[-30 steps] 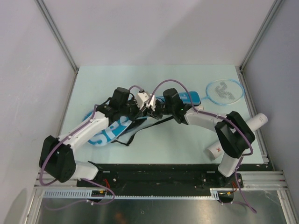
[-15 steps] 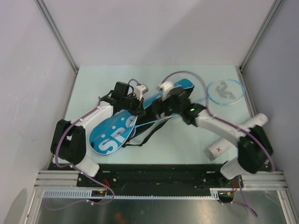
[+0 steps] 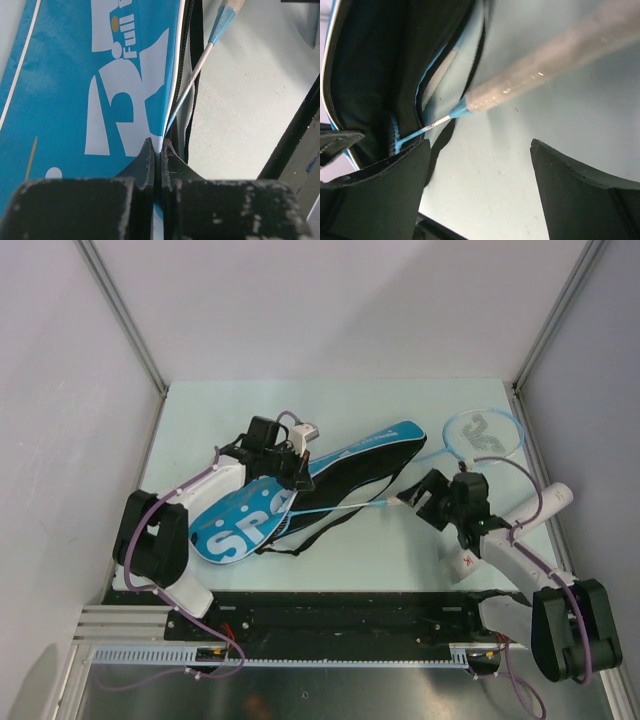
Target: Pack up the badminton gear
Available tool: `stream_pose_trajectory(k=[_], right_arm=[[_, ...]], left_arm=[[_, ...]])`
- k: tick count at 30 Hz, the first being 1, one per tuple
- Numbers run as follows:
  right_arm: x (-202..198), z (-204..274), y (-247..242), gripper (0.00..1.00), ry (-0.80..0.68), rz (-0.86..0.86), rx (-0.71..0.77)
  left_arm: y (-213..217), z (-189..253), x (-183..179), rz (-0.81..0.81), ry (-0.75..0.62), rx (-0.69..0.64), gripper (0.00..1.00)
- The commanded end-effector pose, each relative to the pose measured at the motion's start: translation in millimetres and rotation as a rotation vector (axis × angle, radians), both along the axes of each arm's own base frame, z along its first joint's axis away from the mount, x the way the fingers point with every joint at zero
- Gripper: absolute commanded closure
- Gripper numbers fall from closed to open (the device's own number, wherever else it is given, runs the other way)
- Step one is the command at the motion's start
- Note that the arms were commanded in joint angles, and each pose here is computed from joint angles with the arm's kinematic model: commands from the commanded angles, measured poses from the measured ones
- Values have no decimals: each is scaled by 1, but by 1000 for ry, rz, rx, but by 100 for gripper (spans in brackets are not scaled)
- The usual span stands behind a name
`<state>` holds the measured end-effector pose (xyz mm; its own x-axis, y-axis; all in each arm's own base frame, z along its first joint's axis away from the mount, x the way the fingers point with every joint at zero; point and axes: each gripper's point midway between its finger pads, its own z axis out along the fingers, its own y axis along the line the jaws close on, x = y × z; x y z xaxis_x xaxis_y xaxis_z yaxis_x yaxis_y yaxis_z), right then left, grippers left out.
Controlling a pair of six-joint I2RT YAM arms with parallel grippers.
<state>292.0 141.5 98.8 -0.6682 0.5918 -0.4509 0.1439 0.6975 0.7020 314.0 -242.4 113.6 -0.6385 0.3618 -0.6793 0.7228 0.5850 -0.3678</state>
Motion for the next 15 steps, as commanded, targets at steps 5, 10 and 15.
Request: stream_pose_trajectory(k=[5,10,15], right_arm=[[17,18,-23,15,-89,-196,300],[37,0,-30,28,-36,-264,359],[44,-12,-33,28,-18,-310,359]], left_arm=[[-17,35,4,-46,-34,-104,100],[-17,41,1,-56,-51,-113,100],[-17,45,-2,-69,-59,-121,100]])
